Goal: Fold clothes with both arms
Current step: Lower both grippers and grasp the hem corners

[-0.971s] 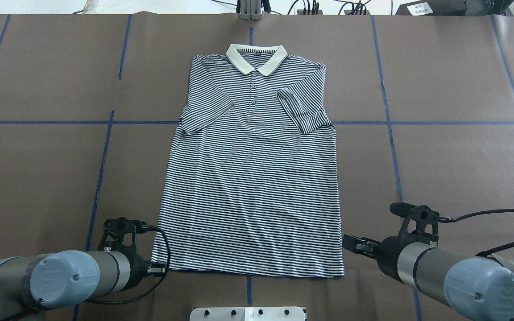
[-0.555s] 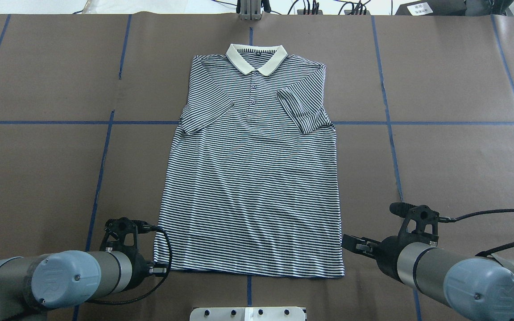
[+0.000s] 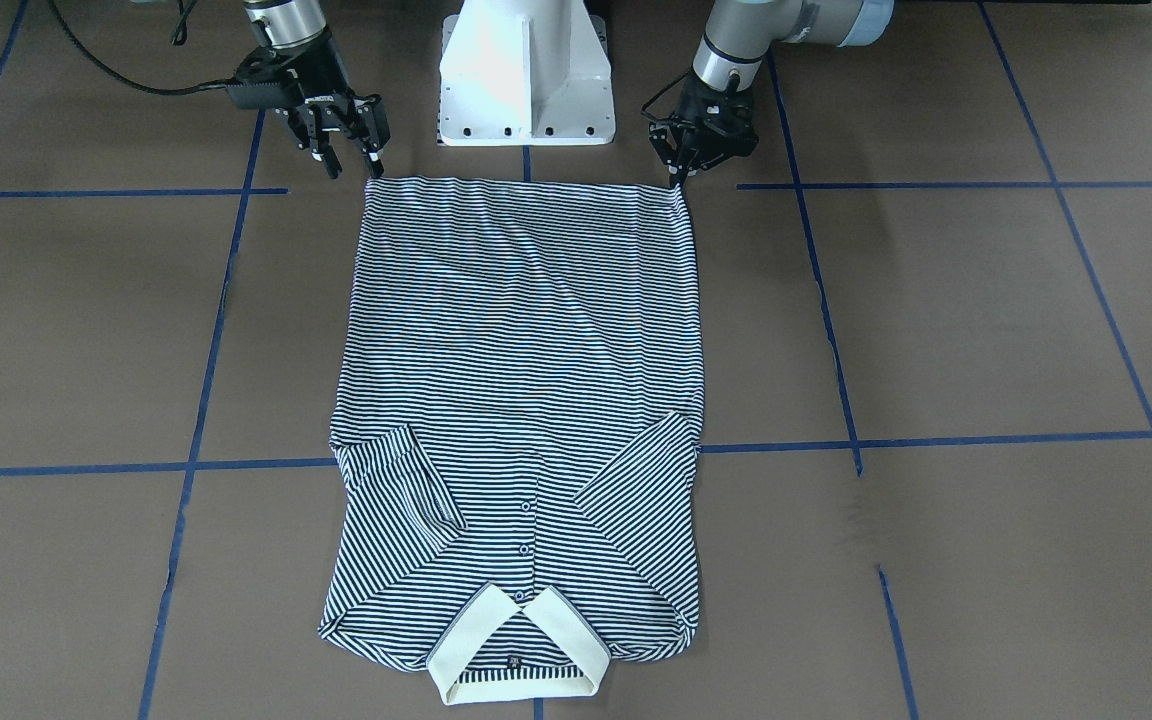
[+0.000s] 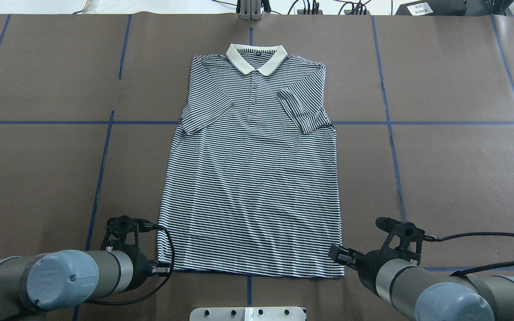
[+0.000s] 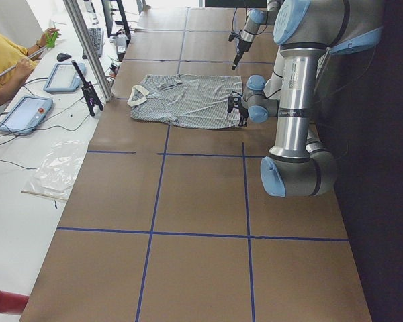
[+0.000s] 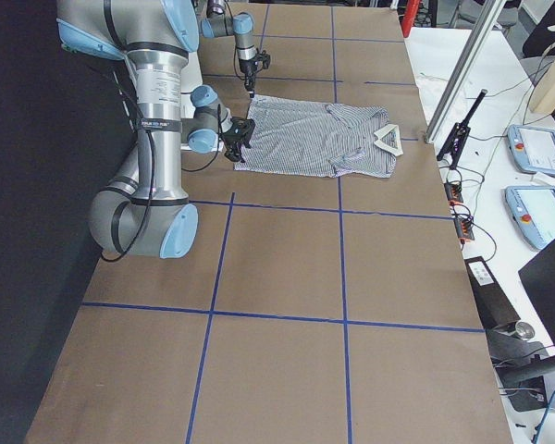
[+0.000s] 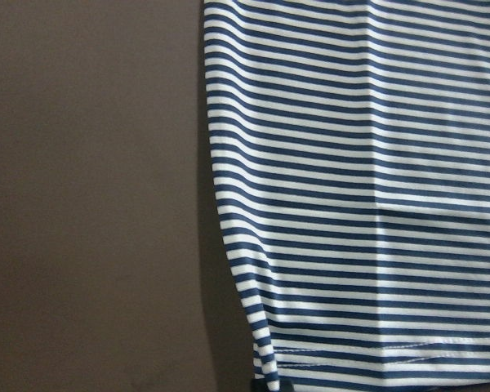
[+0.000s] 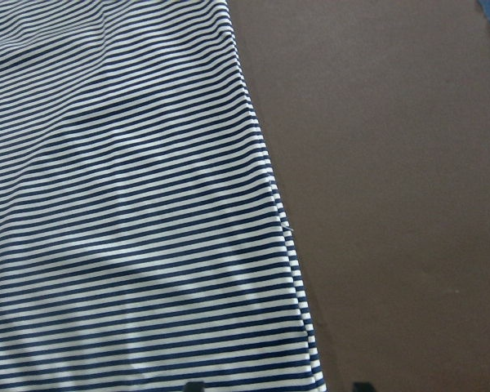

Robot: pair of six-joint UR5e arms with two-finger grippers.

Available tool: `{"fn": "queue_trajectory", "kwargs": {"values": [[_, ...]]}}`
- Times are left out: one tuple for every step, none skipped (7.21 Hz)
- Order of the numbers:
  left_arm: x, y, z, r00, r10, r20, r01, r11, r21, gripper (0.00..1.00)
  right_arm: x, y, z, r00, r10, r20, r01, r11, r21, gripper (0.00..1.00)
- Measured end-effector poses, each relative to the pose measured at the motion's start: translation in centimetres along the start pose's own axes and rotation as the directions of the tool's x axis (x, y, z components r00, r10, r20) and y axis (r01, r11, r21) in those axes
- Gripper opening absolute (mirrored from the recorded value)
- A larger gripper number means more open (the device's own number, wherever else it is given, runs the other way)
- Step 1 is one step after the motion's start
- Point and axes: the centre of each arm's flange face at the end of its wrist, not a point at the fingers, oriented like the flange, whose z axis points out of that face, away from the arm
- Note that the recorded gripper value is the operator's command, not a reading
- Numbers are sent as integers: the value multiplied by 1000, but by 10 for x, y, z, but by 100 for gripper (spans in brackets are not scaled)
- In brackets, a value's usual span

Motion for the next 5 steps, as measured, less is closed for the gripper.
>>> {"fn": "queue_trajectory", "kwargs": {"values": [[4,0,-2,1000,0,-9,0,1000,0,0,-7,11,8,999,6,-38,-6,1000,16,59],[9,-1,-3,1000,0,-18,0,1000,1,0,-8,18,20,998,2,-69,0,1000,31,57],[12,-2,-4,1000,0,-23,0,1000,2,0,-5,23,30,996,-4,-91,8,999,42,57],[13,-2,-4,1000,0,-26,0,1000,1,0,-2,26,36,994,-10,-105,15,999,49,56],[13,-1,-4,1000,0,-26,0,1000,1,0,-1,28,40,994,-14,-111,19,998,51,55]]}}
